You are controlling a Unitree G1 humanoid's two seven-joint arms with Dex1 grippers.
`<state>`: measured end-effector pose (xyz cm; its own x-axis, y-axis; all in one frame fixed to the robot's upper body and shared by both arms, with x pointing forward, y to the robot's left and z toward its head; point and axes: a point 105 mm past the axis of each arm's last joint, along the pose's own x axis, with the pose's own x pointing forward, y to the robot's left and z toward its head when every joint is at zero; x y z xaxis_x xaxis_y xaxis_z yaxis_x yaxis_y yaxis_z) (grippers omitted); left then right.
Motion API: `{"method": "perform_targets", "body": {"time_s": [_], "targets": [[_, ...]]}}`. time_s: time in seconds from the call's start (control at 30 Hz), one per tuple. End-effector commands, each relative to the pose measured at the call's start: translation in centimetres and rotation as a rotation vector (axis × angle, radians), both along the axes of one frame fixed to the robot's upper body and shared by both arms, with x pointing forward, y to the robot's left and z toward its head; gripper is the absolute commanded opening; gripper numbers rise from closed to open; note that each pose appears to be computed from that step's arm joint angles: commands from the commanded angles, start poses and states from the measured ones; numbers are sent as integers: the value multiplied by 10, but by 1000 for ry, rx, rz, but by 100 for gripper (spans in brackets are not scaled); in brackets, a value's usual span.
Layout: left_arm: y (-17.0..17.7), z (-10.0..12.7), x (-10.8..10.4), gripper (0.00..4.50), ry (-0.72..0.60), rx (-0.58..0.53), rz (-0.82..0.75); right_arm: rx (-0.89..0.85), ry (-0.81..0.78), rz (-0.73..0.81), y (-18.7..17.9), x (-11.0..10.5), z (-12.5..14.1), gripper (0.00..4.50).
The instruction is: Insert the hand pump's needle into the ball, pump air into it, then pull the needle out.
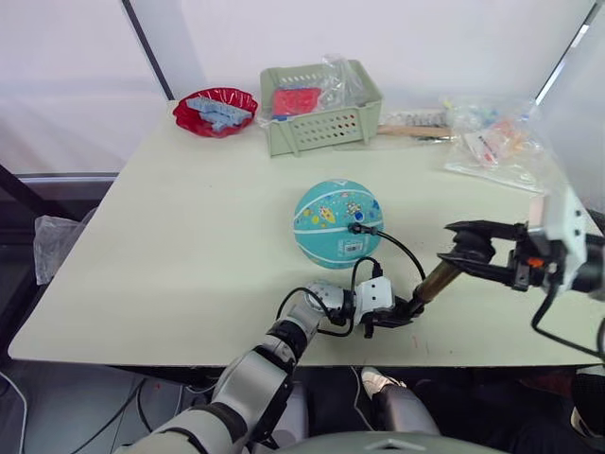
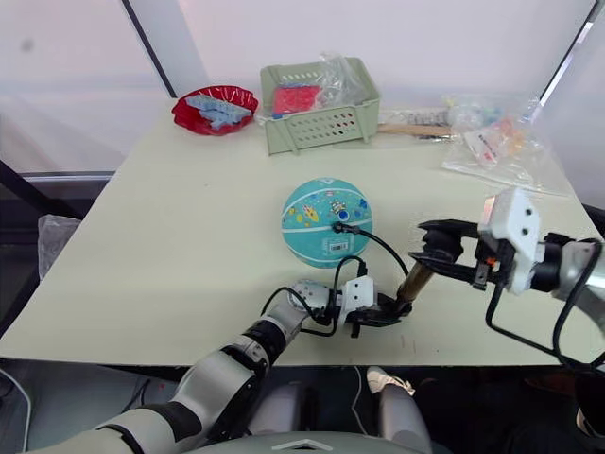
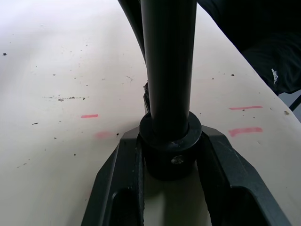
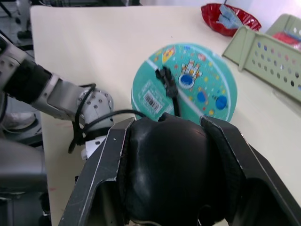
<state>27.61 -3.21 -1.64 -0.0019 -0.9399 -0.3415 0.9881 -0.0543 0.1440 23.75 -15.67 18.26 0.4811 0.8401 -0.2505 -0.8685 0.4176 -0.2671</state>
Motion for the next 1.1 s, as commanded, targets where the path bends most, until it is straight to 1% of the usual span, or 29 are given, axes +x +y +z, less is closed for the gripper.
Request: {"method": "perform_targets", "body": {"time_s": [0.03,0.13,0.23,0.33,0.4,0.47,0.63,0.73,0.83,1.1], "targets": [[35,-54,-28,108,169,200,2,-67,74,-71,-8,5,-38,166],[34,-54,-28,108,168,200,2,-58,84,-87,-7,5,-51,166],[34,-53,-27,108,167,200,2,-79,64,-92,-9,6,-57,166],[35,-53,-27,108,165,202,2,-68,43,-92,-8,8,-53,166],[34,-53,-26,108,164,202,3,-59,25,-92,-9,10,-45,166],[34,-52,-26,108,163,203,4,-57,-3,-85,-10,11,-32,166],[35,-53,-25,108,163,206,2,-9,-78,-73,-16,10,17,166],[35,-53,-26,108,164,208,-1,18,-107,-66,-18,8,42,166],[34,-53,-26,108,164,208,-4,36,-137,-54,-21,3,73,166],[33,-52,-27,108,163,207,-15,54,-168,-69,-32,-7,122,166]]}}
